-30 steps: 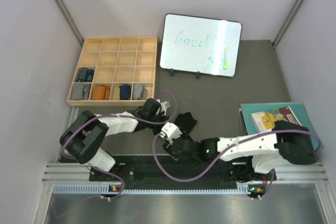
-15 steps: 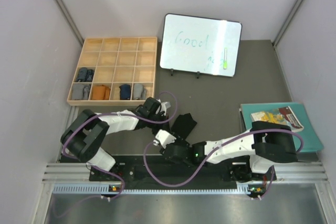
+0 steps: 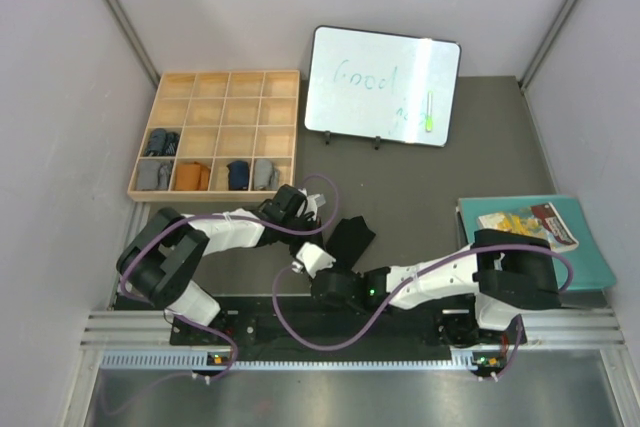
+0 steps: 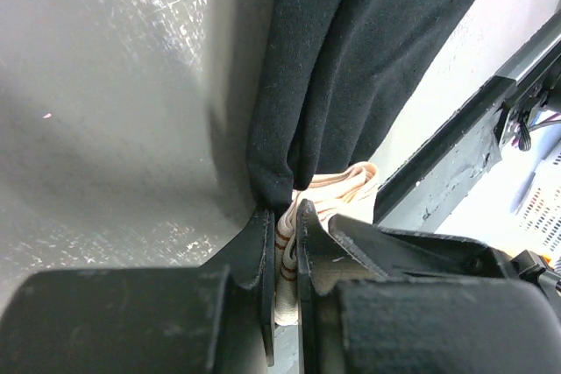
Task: Roll the underwear
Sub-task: Roll the underwear to the center of the board.
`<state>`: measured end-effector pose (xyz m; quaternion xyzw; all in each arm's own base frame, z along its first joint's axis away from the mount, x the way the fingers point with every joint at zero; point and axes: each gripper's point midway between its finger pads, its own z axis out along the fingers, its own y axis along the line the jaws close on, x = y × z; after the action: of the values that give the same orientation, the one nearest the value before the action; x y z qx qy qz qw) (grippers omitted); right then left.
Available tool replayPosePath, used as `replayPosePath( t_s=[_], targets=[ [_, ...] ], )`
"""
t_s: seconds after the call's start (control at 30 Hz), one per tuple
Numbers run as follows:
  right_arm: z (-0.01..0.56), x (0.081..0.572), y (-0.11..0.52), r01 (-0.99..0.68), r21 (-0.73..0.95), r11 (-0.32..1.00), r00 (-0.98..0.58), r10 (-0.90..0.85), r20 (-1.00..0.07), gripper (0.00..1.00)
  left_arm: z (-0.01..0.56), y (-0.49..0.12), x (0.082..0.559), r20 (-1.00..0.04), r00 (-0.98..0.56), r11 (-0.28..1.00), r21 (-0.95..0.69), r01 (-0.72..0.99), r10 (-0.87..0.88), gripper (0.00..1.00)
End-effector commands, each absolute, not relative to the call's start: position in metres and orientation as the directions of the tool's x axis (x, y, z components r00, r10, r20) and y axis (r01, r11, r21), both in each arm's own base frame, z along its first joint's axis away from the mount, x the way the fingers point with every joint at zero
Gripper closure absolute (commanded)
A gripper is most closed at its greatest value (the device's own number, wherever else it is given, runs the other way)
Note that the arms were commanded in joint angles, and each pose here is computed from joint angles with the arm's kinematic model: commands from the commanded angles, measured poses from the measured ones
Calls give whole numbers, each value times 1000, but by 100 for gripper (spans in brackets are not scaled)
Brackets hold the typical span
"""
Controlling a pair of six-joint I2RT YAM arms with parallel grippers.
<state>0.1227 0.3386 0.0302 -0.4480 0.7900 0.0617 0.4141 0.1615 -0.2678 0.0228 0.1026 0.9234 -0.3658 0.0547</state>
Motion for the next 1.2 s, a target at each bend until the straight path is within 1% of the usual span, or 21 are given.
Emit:
replayPosePath(
  t_s=[0.0,0.03,0.07,0.1,0.17,0.2,0.23,0.27,0.3,0.4,0.43,0.53,0.57,0.6,0.67,0.8,0.9,1.03,1.17],
  targets=[
    [14,112,349,-808,-188,558,-299,-665,-685,83,20,-260,149,-138,-974,724,-653,224,178,100],
    [14,111,349,-813,-170,556,-310,-663,-682,94,23,-260,150,-145,-975,721,-656,222,168,99],
    [13,109,349,-814,-144,562,-332,-655,-679,100,25,-260,152,-154,-975,722,-655,221,159,93],
    [11,103,349,-826,-106,553,-352,-655,-669,100,26,-260,154,-166,-975,723,-655,219,146,83],
    [13,99,345,-826,-14,564,-417,-627,-658,100,35,-257,163,-192,-978,720,-666,193,85,70],
    [15,99,344,-820,19,573,-441,-610,-658,100,42,-255,166,-209,-976,708,-681,188,58,58],
    [20,103,345,-803,66,592,-478,-573,-666,100,48,-254,172,-221,-975,702,-691,170,18,52],
    [25,97,344,-808,129,575,-503,-557,-661,100,52,-252,176,-237,-971,705,-689,166,-3,47],
    [28,97,344,-802,170,572,-524,-540,-659,100,59,-249,179,-272,-962,705,-687,176,-25,39],
    [35,97,340,-771,301,561,-605,-500,-620,100,62,-238,185,-333,-940,739,-651,171,-76,36],
    [40,101,344,-758,337,558,-623,-470,-625,100,62,-234,189,-352,-931,752,-639,165,-95,36],
    [43,105,342,-722,436,537,-681,-442,-584,100,73,-233,190,-418,-901,726,-655,210,-116,36],
    [45,109,341,-705,475,527,-702,-423,-573,100,83,-237,196,-464,-876,701,-669,248,-133,37],
    [45,111,340,-692,495,526,-716,-413,-563,100,84,-234,191,-477,-868,690,-674,263,-136,37],
    [47,113,339,-662,547,513,-747,-394,-535,100,105,-243,196,-548,-823,628,-696,349,-151,38],
    [44,132,330,-578,621,530,-815,-337,-471,100,120,-251,197,-618,-768,557,-702,444,-168,38],
    [42,135,328,-548,647,530,-836,-338,-432,100,129,-259,198,-650,-738,501,-707,500,-182,38],
    [38,147,323,-475,691,545,-880,-293,-374,100,134,-273,198,-679,-713,443,-702,558,-178,38],
    [34,158,314,-429,701,569,-903,-263,-340,100,117,-285,198,-664,-734,421,-712,563,-140,38]
  ],
)
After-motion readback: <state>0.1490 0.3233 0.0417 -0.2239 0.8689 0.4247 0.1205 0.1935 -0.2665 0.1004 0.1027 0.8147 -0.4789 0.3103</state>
